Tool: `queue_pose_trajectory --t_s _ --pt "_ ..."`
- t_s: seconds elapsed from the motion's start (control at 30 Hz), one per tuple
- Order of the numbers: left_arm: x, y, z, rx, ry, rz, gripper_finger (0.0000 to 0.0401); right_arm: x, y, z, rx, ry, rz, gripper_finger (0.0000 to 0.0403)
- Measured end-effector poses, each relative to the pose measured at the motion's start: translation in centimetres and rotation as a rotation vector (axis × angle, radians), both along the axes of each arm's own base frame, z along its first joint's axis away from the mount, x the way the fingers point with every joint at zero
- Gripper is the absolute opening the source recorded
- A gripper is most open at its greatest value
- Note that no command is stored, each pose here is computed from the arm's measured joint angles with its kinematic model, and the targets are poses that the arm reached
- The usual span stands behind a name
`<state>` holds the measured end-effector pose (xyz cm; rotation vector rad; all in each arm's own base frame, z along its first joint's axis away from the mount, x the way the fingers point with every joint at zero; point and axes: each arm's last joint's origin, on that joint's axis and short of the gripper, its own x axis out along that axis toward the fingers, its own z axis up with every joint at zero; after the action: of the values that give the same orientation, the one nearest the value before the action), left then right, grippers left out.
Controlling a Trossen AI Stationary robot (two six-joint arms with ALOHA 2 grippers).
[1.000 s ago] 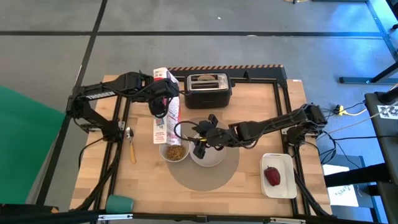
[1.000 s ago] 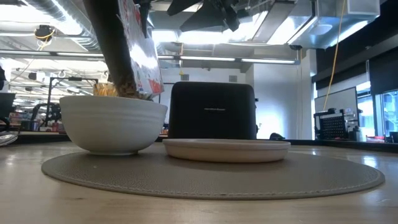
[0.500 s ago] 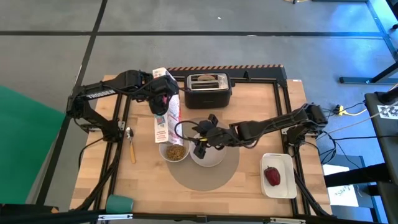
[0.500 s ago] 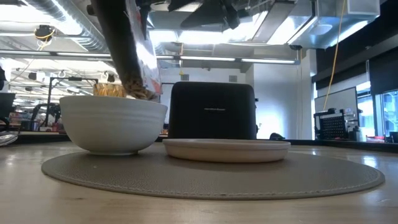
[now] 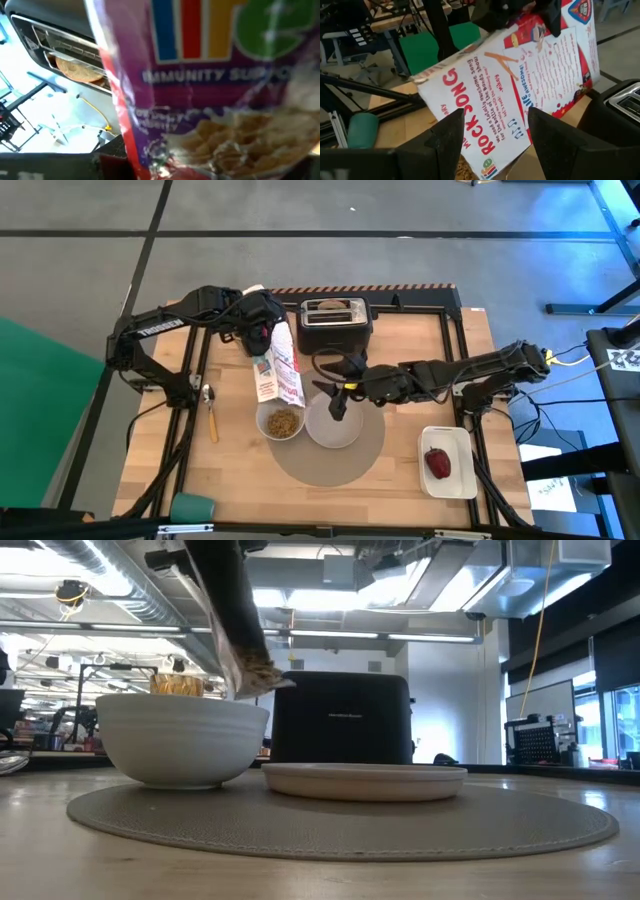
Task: Arrange a breakfast setting
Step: Pour the cereal from the cereal box into the white bowl
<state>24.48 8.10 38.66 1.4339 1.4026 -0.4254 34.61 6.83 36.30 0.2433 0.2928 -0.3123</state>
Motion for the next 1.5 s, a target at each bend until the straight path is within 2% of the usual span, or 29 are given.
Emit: queue_pose_trajectory --t_s 0.53,0.67,0.8,1.07,1.33,1.5 --pt "0.2 1.0 0.2 -0.062 -0.107 0.071 0.0159 -0.6 -0.1 0.1 -0.008 0.034 0.007 0.0209" --pt "0.1 1.3 0.2 -0.09 -0.132 0.091 0.0159 -1.4 -0.7 0.9 -0.02 0.026 -0.048 0.0209" --pt "0.2 1.5 0.2 -0.111 -0.163 0.118 0.0159 -3.0 -2.3 1.7 -0.014 0.044 -0.144 0.0209" --pt "0.2 1.5 0.2 -0.125 -0.182 0.137 0.0159 -5.9 -5.2 3.4 0.001 0.063 -0.226 0.0209" --pt "-0.4 1.1 1.0 -0.175 -0.258 0.153 0.0159 -8.0 -7.6 4.3 0.004 0.091 -0.253 0.0209" --pt "-1.2 0.8 1.9 -0.175 -0.322 0.166 0.0159 -8.0 -8.8 4.3 0.032 0.1 -0.234 0.0209"
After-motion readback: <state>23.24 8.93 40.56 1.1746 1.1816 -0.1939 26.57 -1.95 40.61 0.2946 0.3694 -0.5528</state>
